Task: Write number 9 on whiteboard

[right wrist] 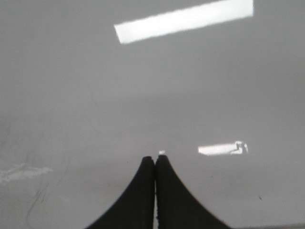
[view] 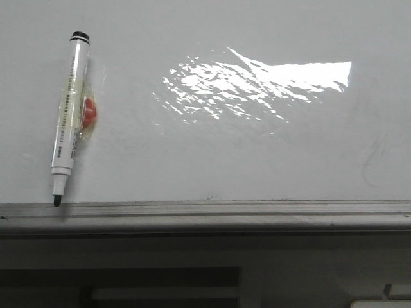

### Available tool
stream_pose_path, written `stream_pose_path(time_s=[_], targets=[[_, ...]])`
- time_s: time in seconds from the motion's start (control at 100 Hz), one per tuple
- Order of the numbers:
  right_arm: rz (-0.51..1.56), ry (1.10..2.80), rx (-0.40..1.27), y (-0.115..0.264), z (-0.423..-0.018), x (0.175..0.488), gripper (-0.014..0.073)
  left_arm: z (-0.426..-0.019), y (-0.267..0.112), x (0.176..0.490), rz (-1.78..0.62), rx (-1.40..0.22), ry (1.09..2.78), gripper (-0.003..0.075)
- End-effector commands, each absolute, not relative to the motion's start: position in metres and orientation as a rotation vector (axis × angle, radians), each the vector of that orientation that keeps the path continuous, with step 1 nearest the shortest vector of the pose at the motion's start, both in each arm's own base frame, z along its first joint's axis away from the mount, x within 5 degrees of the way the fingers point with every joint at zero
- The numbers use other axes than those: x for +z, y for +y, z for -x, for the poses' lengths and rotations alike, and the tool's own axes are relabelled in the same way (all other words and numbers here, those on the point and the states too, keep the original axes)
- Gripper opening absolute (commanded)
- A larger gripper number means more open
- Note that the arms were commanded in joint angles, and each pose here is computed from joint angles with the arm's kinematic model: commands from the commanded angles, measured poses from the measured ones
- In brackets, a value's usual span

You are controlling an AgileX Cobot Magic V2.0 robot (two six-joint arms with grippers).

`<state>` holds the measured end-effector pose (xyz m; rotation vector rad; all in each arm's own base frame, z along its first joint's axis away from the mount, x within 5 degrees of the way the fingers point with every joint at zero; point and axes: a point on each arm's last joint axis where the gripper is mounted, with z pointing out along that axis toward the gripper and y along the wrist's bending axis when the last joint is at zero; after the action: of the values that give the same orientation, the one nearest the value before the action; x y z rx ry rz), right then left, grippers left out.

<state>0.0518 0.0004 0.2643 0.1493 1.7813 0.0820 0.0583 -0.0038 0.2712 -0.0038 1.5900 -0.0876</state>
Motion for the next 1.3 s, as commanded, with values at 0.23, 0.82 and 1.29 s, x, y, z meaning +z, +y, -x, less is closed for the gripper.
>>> stream_pose_path(time_s=[0.23,0.82,1.29], targets=[[-0.148,1.816,0.077,0.000,-0.061,0.280,-0.0061,-0.071,-0.004,0.298,-0.008,-0.071,1.560,0.0104],[-0.152,1.891,0.079,0.000,-0.062,0.264,-0.0061,-0.090,-0.017,0.306,-0.130,-0.152,1.315,0.0584],[-0.153,1.874,0.078,0.000,-0.063,0.264,-0.0061,-0.087,-0.078,0.304,-0.459,-0.639,1.263,0.0578]])
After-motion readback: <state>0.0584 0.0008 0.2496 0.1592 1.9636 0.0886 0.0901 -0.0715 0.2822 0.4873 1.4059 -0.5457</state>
